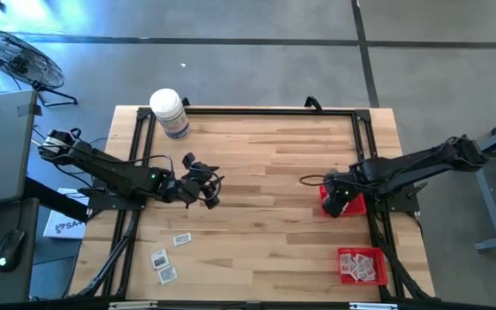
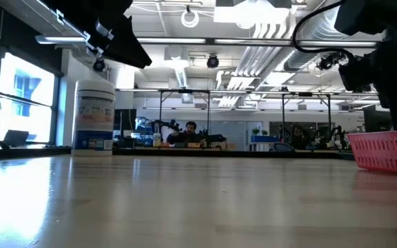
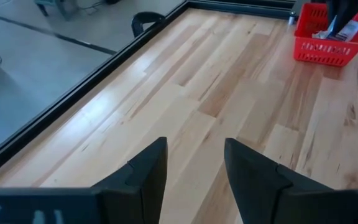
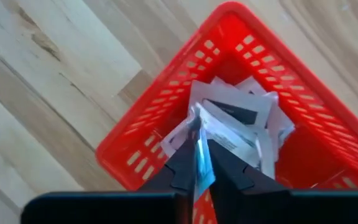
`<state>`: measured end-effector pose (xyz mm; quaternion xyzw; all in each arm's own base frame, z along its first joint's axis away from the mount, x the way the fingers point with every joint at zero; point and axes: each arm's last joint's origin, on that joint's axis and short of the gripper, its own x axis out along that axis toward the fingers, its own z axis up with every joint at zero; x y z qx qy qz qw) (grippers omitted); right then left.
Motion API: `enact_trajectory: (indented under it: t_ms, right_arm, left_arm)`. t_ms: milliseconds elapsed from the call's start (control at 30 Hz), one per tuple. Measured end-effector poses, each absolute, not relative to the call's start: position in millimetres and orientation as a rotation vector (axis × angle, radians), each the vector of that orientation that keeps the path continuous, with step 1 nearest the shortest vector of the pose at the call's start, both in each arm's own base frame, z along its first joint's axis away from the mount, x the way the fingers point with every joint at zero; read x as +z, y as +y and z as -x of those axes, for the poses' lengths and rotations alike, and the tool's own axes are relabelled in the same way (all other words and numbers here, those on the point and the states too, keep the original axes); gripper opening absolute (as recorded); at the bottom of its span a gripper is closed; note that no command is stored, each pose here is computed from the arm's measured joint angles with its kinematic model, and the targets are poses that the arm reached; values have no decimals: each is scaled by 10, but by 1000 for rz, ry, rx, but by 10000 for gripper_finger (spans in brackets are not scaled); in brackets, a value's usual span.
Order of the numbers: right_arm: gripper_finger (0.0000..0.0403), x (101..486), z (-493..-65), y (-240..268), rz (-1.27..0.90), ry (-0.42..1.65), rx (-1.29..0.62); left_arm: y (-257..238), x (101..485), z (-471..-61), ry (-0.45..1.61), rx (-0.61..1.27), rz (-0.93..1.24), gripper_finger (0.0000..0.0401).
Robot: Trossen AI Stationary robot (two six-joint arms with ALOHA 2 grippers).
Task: Pick & Place First Aid Supplies
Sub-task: Put the black towelette pack into the top red basket, then put the orange ointment pack into the bottom red basket
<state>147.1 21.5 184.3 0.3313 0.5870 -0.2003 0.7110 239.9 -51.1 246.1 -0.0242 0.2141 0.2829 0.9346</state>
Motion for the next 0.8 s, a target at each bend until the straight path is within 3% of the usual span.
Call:
enact_trajectory:
  t_ms: [233,433,633,800]
  right_arm:
    - [84,1857,-1452,224,-765,1340,-434]
    - [107,2308,-1510,210,-713,1298,-464]
    - [99,2870,-1749,152,-424,916,-455]
    - [92,3033,-2044,175,-217,555,-312]
  left_arm:
    - [-508,2458,-2395,441,584,45,156]
    - [-518,2456,-2364,487,511,51,156]
    - [-667,2478,-2271,601,188,138,156]
    - [-877,2359,-2097,803,36,241,156]
